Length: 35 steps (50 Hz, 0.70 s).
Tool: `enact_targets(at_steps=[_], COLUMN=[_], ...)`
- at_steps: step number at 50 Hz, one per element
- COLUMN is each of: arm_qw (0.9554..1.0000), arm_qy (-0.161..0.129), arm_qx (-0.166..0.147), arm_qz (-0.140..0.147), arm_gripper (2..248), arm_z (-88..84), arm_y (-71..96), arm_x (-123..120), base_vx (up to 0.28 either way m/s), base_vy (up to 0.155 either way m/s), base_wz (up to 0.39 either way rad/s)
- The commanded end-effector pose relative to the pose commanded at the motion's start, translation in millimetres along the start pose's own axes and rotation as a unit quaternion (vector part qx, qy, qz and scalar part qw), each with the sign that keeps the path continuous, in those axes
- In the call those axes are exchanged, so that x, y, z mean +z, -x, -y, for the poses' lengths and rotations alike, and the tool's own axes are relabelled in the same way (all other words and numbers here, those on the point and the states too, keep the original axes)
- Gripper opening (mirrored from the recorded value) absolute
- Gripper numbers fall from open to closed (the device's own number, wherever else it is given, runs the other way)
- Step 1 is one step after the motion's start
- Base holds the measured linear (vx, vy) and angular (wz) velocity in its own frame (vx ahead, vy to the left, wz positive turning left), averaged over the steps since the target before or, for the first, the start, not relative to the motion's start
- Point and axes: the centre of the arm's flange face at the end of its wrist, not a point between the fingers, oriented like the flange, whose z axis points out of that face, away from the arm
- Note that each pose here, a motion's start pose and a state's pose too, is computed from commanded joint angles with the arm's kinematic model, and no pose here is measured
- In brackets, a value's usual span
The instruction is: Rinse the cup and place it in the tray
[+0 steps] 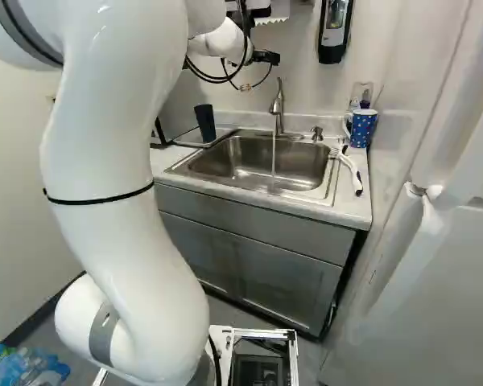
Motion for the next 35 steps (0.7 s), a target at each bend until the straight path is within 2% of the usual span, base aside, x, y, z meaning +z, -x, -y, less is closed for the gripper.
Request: enact_targets(at_steps=[24,35], arm_qw=[0.9998,0.9998], arm_qy=[0.010,0.013], arm_qx=[0.001,0.002], arm_qz=[0.015,0.011], arm_gripper=[247,247], arm_z=[-12.5,-17.6], arm_y=[18.9,17.7], arm_x=[24,40], base_vx=[0.000,0.000], base_vy=[0.000,0.000], base_wz=[0.000,0.000])
